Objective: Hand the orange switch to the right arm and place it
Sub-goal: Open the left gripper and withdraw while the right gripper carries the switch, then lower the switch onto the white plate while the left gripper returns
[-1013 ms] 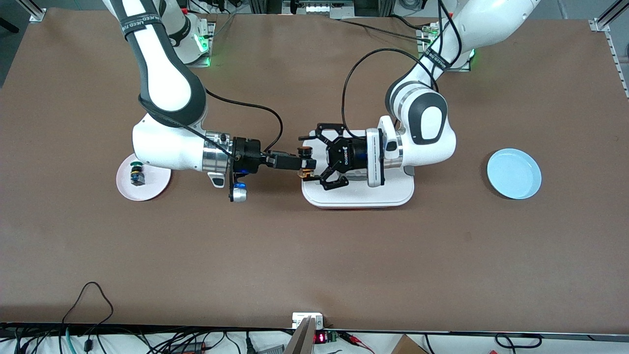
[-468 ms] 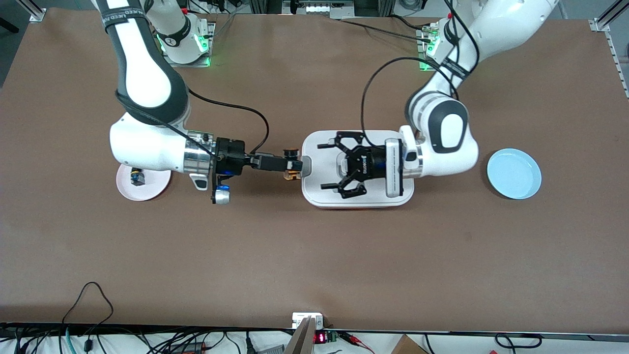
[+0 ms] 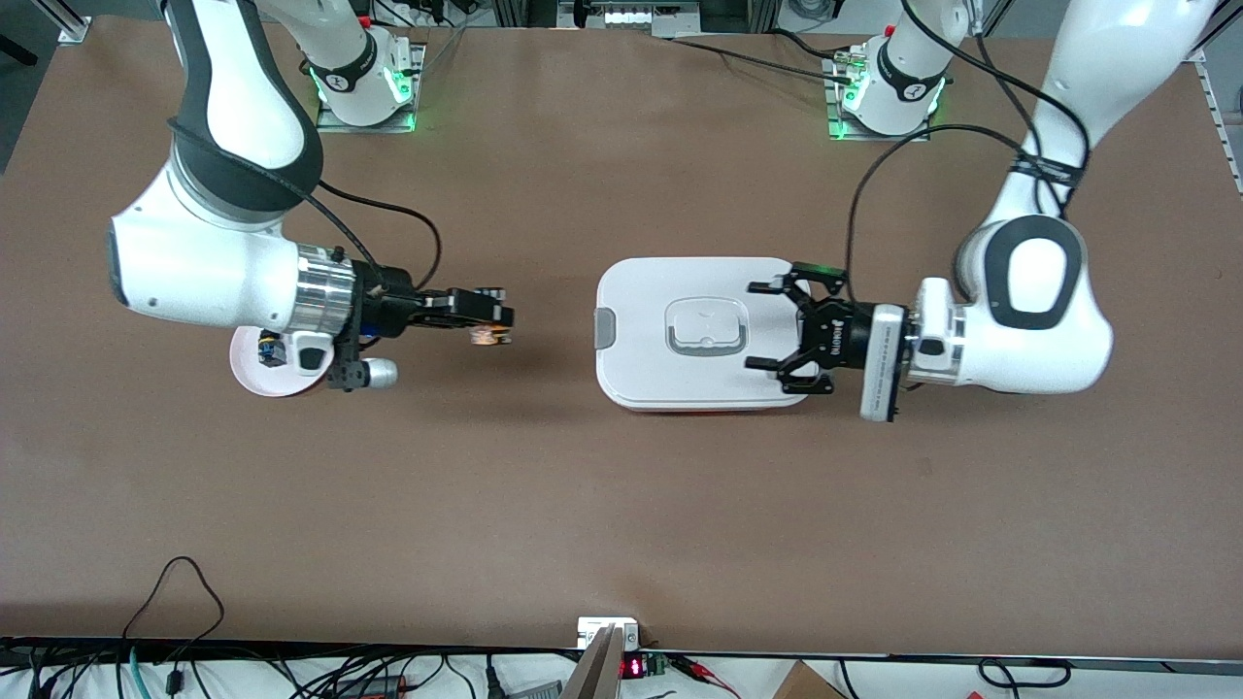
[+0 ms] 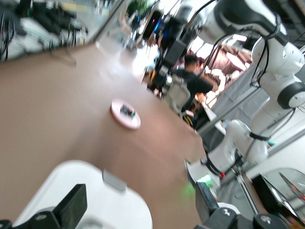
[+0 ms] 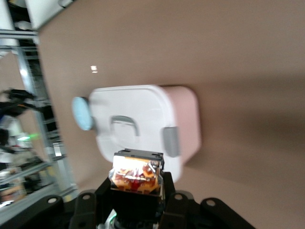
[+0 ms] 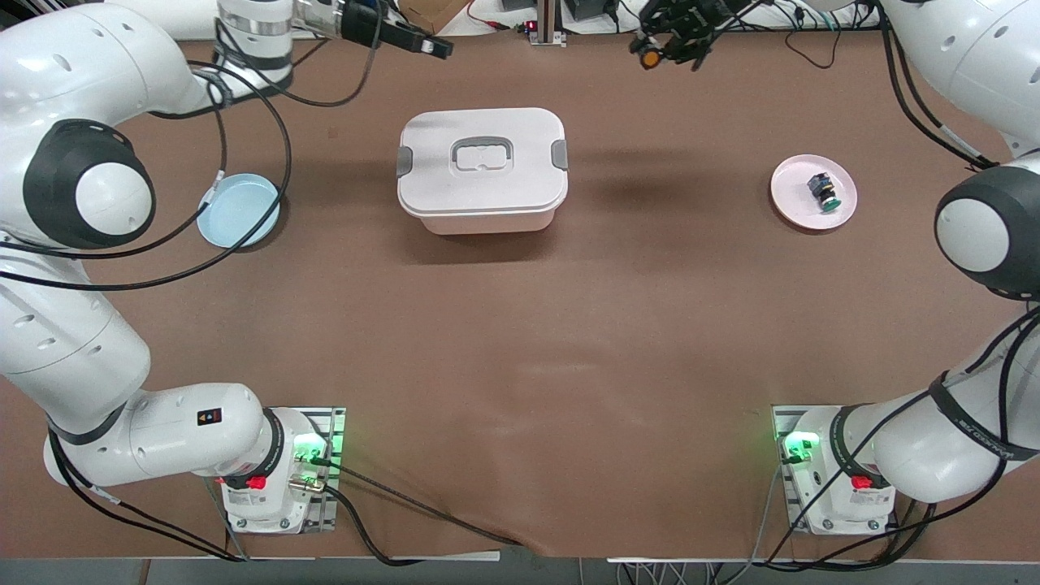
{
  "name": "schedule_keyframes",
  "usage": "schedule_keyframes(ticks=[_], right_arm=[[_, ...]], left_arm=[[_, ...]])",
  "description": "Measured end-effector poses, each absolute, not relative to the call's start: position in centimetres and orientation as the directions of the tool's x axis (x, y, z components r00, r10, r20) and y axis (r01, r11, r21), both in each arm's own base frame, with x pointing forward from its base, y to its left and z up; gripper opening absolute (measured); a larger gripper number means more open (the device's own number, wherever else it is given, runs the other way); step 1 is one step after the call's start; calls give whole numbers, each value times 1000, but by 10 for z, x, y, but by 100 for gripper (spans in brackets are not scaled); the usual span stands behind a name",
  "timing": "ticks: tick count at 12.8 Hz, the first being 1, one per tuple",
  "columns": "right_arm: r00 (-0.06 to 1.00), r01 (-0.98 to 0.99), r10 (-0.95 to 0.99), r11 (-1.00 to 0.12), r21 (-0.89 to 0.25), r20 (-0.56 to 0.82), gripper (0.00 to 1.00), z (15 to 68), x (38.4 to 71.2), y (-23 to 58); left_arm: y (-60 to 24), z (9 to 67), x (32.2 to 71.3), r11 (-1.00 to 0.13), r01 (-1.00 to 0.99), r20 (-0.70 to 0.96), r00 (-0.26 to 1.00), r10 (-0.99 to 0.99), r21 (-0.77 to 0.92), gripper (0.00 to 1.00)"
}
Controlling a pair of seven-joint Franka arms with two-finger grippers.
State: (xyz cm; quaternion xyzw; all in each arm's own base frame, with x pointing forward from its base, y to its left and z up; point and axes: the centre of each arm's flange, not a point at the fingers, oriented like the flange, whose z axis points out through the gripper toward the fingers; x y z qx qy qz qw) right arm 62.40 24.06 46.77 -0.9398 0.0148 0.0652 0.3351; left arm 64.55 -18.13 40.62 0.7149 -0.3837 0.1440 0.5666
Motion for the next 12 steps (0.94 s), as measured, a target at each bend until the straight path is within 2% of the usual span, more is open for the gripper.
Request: schedule_keyframes(ticks=[4,6,9,12], right_arm=[[979,180,201,-934,-309,-36,42,461,616,194],[966,247,257,-956,-160,-41,42,434,619,152],[954,297,299,-953,-51,-30,42,386,622,93],[955,296,295,-955,20,-33,42,339,617,54]], left_arm=[[-117,429,644,-213,-582,393,733,-556,785,100],[-86,445,641,-363,-498,206,768,-606,787,100],[-59,467,637,-594,-405,-50,797,-602,695,100],[-52,479,633,-785,-346,-254,813,-524,513,100]])
